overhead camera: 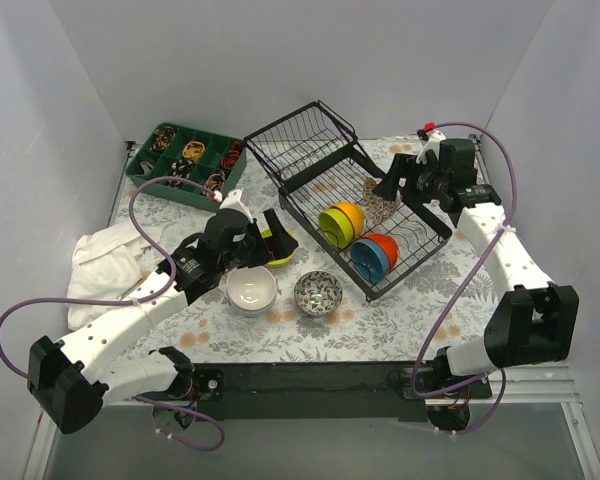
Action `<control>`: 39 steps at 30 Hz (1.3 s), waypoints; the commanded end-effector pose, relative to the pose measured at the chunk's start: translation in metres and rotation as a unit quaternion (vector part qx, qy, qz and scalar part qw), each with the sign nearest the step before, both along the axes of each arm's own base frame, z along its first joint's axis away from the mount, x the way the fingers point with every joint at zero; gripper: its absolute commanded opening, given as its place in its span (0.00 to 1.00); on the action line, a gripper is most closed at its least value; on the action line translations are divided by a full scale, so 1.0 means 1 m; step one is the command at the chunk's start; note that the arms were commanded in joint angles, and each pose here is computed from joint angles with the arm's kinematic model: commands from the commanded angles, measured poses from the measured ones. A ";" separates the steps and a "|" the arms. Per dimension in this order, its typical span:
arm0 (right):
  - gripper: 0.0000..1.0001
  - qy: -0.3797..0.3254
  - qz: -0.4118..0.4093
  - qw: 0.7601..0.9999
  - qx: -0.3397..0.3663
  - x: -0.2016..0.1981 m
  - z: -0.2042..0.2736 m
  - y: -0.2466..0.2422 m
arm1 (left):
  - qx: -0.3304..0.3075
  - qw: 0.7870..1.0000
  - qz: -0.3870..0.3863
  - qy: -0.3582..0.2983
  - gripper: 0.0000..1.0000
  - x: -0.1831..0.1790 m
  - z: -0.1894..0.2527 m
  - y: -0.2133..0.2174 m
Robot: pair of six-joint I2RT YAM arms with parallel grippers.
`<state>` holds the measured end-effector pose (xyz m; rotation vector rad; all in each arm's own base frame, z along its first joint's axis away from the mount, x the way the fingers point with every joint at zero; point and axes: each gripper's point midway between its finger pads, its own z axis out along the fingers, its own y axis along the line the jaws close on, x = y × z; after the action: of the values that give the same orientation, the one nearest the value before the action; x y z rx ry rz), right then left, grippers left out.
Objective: Unload the bowls from the dish rack
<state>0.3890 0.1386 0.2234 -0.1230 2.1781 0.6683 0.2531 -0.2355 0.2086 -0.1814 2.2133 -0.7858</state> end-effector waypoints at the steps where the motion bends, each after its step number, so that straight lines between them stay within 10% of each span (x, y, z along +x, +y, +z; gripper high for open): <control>1: 0.02 -0.046 0.030 0.996 0.076 -0.017 0.044 0.019 | -0.055 0.997 -0.024 -0.055 0.98 0.012 0.035 -0.020; 26: 0.02 0.002 0.159 0.944 0.288 -0.126 0.073 0.082 | -0.143 0.981 -0.129 -0.016 0.86 0.038 0.011 -0.106; 39: 0.05 0.023 0.178 0.937 0.300 -0.145 0.057 0.087 | -0.137 0.983 -0.122 -0.017 0.00 0.022 0.001 -0.089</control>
<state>0.2579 0.2221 0.2510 -0.0514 2.0388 1.4770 0.2764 -0.3377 0.1978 0.0031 2.1542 -1.2390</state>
